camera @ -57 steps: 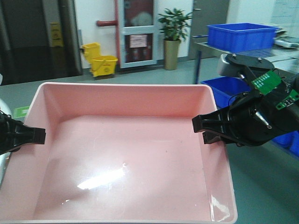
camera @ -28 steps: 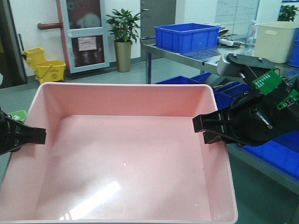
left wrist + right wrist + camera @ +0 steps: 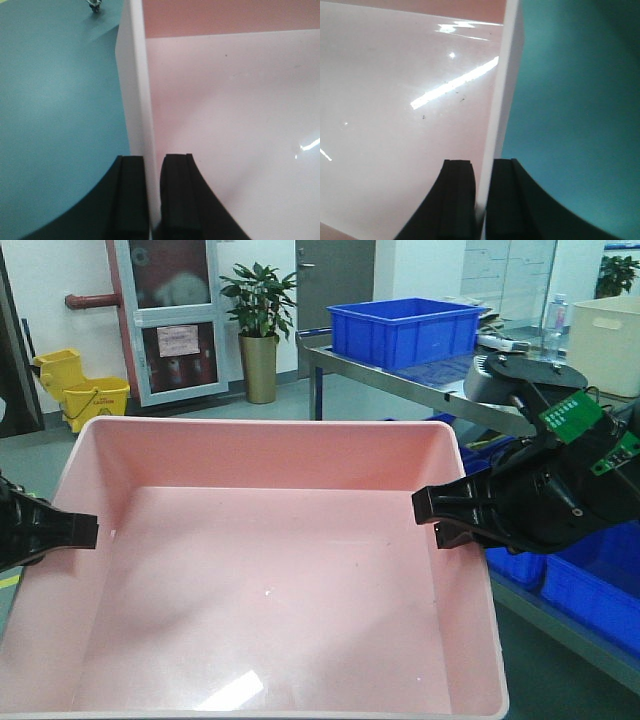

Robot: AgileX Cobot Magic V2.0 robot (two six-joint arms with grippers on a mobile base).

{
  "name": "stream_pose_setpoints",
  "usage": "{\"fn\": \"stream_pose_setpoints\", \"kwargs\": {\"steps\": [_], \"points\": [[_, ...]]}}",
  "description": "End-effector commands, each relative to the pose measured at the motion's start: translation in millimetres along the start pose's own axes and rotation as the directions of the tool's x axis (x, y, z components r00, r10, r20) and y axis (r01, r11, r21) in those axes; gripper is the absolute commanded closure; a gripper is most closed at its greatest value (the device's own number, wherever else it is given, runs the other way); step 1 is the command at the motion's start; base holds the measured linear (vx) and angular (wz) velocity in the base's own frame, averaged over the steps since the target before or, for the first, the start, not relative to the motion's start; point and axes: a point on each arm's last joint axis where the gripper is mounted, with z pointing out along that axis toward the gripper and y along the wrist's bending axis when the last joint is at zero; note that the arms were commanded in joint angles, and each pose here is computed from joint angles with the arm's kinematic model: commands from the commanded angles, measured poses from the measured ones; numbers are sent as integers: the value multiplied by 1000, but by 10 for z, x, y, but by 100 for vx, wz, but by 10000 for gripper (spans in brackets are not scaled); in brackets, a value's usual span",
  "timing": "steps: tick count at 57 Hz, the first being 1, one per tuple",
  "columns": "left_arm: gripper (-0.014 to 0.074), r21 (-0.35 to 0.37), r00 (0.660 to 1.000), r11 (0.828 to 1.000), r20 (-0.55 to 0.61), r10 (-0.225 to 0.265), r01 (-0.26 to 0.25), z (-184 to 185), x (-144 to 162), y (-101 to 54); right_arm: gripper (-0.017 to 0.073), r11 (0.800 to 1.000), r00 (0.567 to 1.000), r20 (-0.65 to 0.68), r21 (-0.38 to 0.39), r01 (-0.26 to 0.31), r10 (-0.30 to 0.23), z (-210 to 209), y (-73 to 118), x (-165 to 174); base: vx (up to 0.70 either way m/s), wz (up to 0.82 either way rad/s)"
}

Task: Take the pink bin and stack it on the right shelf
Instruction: 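Hold the pink bin with both grippers while driving to the table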

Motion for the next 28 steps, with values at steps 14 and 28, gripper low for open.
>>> {"fn": "stream_pose_setpoints", "kwargs": {"steps": [14,28], "points": [[595,-17,990,999,141,32,-30,-201,-154,-21,568,998,989,137,51,46,-53,-233,-66,-121,45,11],[595,-17,990,999,141,32,-30,-201,-154,-21,568,998,989,137,51,46,-53,-233,-66,-121,46,2]]}}
